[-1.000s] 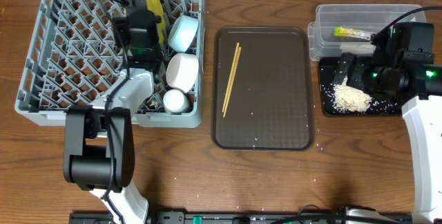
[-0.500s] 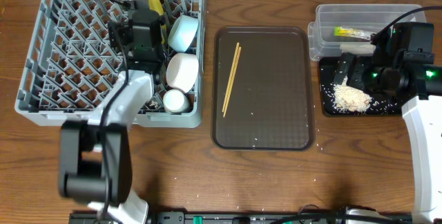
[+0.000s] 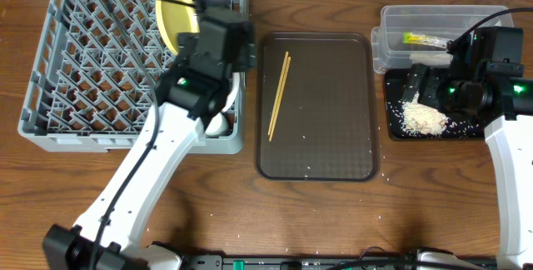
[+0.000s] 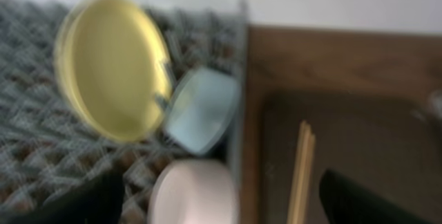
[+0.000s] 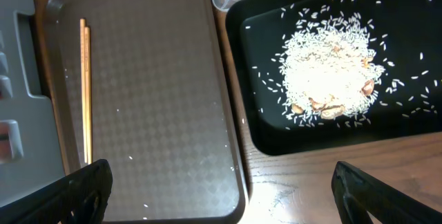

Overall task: Sort waste into correct bins and load items into the dishwasher
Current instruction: 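Move the left gripper over the wooden chopsticks on the tray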

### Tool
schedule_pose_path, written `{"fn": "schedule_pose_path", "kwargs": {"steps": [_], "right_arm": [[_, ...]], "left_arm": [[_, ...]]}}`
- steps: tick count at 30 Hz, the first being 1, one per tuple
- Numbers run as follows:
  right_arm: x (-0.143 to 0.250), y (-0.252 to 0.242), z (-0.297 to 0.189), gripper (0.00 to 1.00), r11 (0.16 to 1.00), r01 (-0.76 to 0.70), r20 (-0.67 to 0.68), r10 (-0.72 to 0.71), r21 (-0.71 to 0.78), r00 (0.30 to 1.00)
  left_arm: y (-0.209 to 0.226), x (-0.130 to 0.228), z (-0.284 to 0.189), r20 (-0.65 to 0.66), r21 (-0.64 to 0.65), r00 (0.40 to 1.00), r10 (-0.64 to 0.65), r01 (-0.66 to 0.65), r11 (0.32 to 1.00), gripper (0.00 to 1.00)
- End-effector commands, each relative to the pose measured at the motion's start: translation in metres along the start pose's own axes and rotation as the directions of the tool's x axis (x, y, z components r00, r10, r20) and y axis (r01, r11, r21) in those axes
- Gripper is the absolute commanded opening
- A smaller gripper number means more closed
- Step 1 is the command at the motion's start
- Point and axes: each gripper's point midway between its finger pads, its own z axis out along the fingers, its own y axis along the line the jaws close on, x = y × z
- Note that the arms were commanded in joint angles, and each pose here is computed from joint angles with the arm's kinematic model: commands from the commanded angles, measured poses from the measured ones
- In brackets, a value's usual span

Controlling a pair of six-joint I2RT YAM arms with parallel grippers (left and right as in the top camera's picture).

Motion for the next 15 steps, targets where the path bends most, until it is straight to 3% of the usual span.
{"fn": "schedule_pose_path", "kwargs": {"steps": [1,6,10,15], "right_arm": [[-0.003,-0.002,-0.001,0.99,1.000,-0.014,0.006,0.014,0.003,1.000],[-0.003,-0.001,-0.001,0.99,1.000,-0.014,0.007,0.014,0.003,1.000],[-0.003,-0.002,-0.001,0.99,1.000,-0.014,0.007,0.014,0.003,1.000],[-0.003,-0.002,-0.001,0.99,1.000,-0.014,0.007,0.014,0.003,1.000]], "left_arm": [[-0.038,0.020,0.005,-0.160,0.130,0.985,-0.072,0.093,0.987,0.92],[-0.060,0.072,0.019,-0.343,0.107,0.935,-0.090,0.134,0.985,0.92],[-0.106,0.122,0.027,-0.517,0.240,0.856,-0.004,0.149,0.959,0.92],[-0.133,0.177,0.046,-0.606,0.261,0.789,0.101,0.078,0.962,0.92]]}}
